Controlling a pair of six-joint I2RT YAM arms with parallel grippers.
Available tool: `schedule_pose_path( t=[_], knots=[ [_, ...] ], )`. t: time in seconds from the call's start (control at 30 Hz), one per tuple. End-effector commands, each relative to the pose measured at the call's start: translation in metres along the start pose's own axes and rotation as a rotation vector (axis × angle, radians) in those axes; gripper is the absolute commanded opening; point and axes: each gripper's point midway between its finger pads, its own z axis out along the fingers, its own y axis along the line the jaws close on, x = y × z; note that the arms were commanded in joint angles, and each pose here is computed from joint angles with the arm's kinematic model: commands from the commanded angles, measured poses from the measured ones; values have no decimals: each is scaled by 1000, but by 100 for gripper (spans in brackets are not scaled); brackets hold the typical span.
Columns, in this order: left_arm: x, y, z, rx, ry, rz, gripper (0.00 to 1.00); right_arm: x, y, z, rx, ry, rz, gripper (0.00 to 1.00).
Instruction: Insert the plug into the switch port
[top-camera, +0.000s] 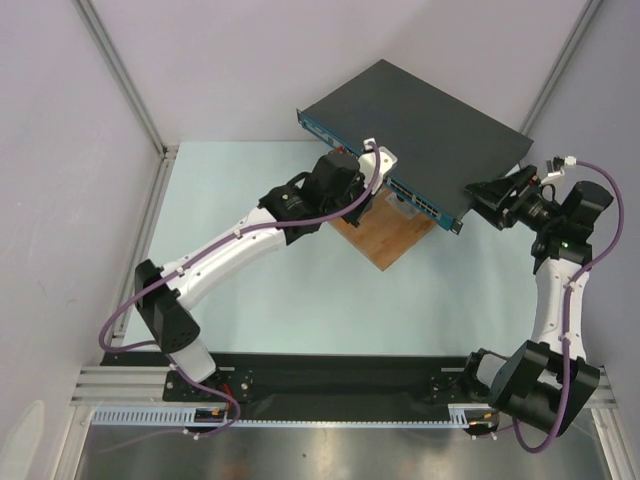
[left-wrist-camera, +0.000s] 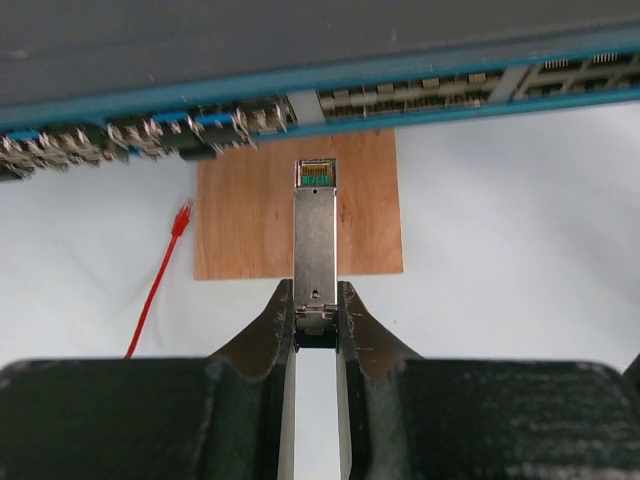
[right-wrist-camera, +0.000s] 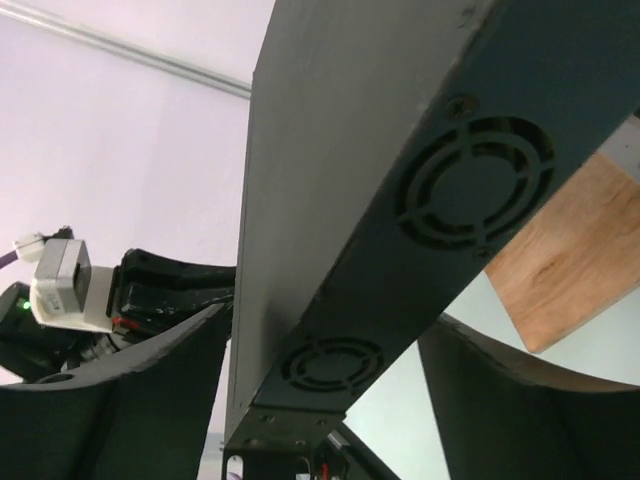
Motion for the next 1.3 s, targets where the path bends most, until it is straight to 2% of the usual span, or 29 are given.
schedule_pose_path(
  t=[0.0, 0.07, 0.1, 0.13, 0.17, 0.27, 0.67, 1.27],
  knots=[
    [-34, 8, -4, -14, -80, 4, 0, -10, 3, 9, -13, -51, -26, 78],
    [-34, 8, 0, -12, -74, 3, 0, -11, 3, 11, -15, -59, -19, 65],
    [-39, 8, 0, -12, -82, 5, 0, -11, 0, 11, -10, -63, -5, 49],
    [-38, 8, 1, -14, -77, 6, 0, -12, 1, 10, -13, -67, -10, 38],
    [-35, 8, 4, -14, -66, 9, 0, -13, 2, 10, -13, -71, -11, 21],
    [-35, 7, 3, -2, -63, 14, 0, -17, 2, 7, -6, -81, -6, 0],
    [-20, -2, 0, 54, -23, 56, 0, -23, 3, 6, -3, -90, -9, 0],
    [-29, 23, 8, -44, -19, 31, 0, -22, 5, 6, 1, -89, -19, 0]
  ],
)
